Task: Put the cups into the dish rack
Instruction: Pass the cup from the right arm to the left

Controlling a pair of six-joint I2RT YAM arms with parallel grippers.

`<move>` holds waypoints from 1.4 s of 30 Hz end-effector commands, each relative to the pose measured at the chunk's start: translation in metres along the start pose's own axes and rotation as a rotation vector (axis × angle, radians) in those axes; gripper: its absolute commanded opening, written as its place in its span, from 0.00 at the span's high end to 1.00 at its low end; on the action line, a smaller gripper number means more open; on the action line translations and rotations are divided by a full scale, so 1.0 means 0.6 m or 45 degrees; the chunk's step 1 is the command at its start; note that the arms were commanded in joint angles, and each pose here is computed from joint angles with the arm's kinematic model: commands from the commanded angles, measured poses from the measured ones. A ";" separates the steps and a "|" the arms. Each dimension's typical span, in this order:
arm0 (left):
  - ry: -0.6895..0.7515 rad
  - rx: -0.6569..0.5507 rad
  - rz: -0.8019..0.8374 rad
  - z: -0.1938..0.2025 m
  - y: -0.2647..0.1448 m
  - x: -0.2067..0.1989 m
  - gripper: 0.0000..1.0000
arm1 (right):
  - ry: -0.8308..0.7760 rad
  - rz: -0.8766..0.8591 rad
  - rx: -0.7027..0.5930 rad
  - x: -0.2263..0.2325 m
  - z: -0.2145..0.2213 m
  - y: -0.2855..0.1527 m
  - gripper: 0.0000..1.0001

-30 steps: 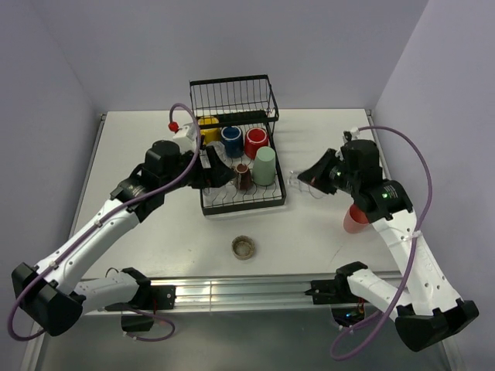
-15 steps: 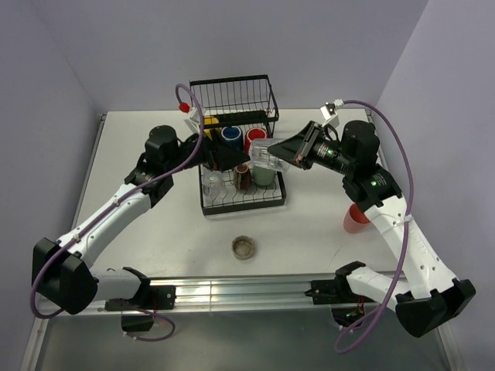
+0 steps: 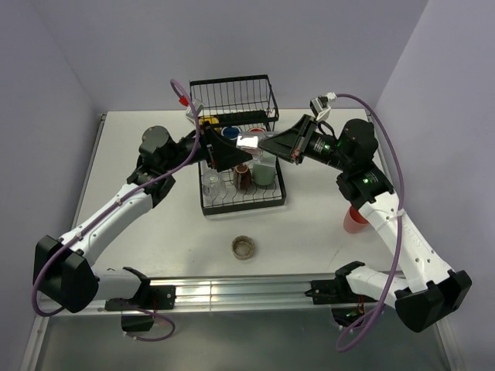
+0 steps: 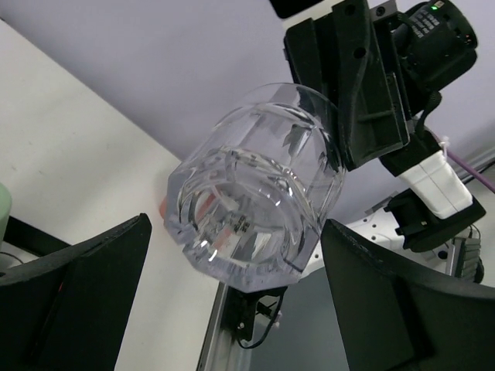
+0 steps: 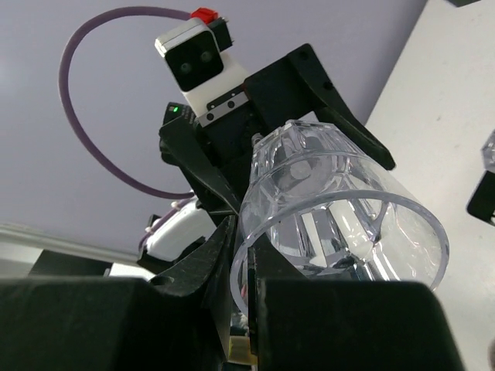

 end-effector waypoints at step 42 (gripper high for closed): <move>-0.021 -0.052 0.030 -0.024 -0.014 -0.029 1.00 | -0.188 0.157 -0.044 -0.053 0.013 0.031 0.58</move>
Point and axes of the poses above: each gripper's point midway between its finger pads, its own y axis out along the fingers, its own x axis along the line the jaws close on, z = x × y, the point moved 4 cm from there along -y, back along the fingers, and after that the axes turned 9 degrees about y, right-handed, at the moved point
